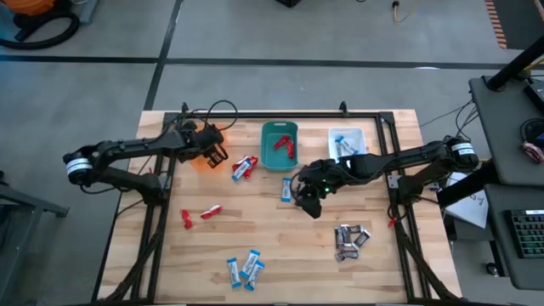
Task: Organize candy in baskets
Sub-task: Put the black chocolate bar into the orange bin
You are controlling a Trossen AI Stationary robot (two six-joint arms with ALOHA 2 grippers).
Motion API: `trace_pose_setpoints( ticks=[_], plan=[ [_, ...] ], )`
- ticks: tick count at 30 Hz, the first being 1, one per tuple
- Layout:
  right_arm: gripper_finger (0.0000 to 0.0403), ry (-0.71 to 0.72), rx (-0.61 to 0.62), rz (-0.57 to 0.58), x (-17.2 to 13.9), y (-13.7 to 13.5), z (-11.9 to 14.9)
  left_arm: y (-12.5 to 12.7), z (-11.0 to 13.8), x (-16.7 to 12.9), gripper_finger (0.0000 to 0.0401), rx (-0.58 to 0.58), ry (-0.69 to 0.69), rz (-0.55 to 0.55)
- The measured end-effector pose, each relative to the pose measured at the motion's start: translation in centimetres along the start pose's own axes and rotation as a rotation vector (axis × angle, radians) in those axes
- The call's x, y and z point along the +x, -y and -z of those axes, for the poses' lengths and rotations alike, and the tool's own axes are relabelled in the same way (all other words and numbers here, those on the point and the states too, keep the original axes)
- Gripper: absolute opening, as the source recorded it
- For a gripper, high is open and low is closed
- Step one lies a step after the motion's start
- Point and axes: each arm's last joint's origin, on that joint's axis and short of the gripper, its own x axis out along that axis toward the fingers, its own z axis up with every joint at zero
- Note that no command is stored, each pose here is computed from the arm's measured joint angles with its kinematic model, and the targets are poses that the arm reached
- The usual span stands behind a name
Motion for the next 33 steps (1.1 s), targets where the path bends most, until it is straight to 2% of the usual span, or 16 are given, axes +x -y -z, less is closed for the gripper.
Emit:
trace_pose_setpoints(
  ticks=[2,6,10,13,17,22,25,33],
  plan=[
    [0.0183,-0.037,0.021,0.022,0.0,0.2,0.4,0.0,-0.4,-0.6,0.01,-0.01,0.021,0.046],
    [0.0183,-0.143,0.1,0.089,-0.1,0.8,1.4,0.4,-1.3,-2.1,0.0105,-0.032,0.095,0.216],
    [0.0183,-0.247,0.153,0.153,-0.3,0.8,2.7,1.5,-2.1,-4.0,0.0102,-0.034,0.24,0.361],
    [0.0182,-0.3,0.148,0.171,-0.4,0.4,3.6,2.6,-2.5,-5.6,0.01,-0.015,0.347,0.434],
    [0.0182,-0.371,0.102,0.184,-0.5,-0.5,4.8,4.0,-2.6,-7.7,0.01,0.011,0.474,0.518],
    [0.0182,-0.488,-0.108,0.185,-0.7,-2.3,7.1,5.7,-2.4,-10.1,0.01,0.056,0.6,0.62],
    [0.0179,-0.535,-0.191,0.234,-1.0,-3.1,8.8,6.7,-2.1,-11.3,0.01,0.093,0.655,0.672],
    [0.0173,-0.578,-0.225,0.318,-1.5,-5.0,12.0,7.9,-1.8,-12.5,0.01,0.119,0.706,0.73]
  ],
)
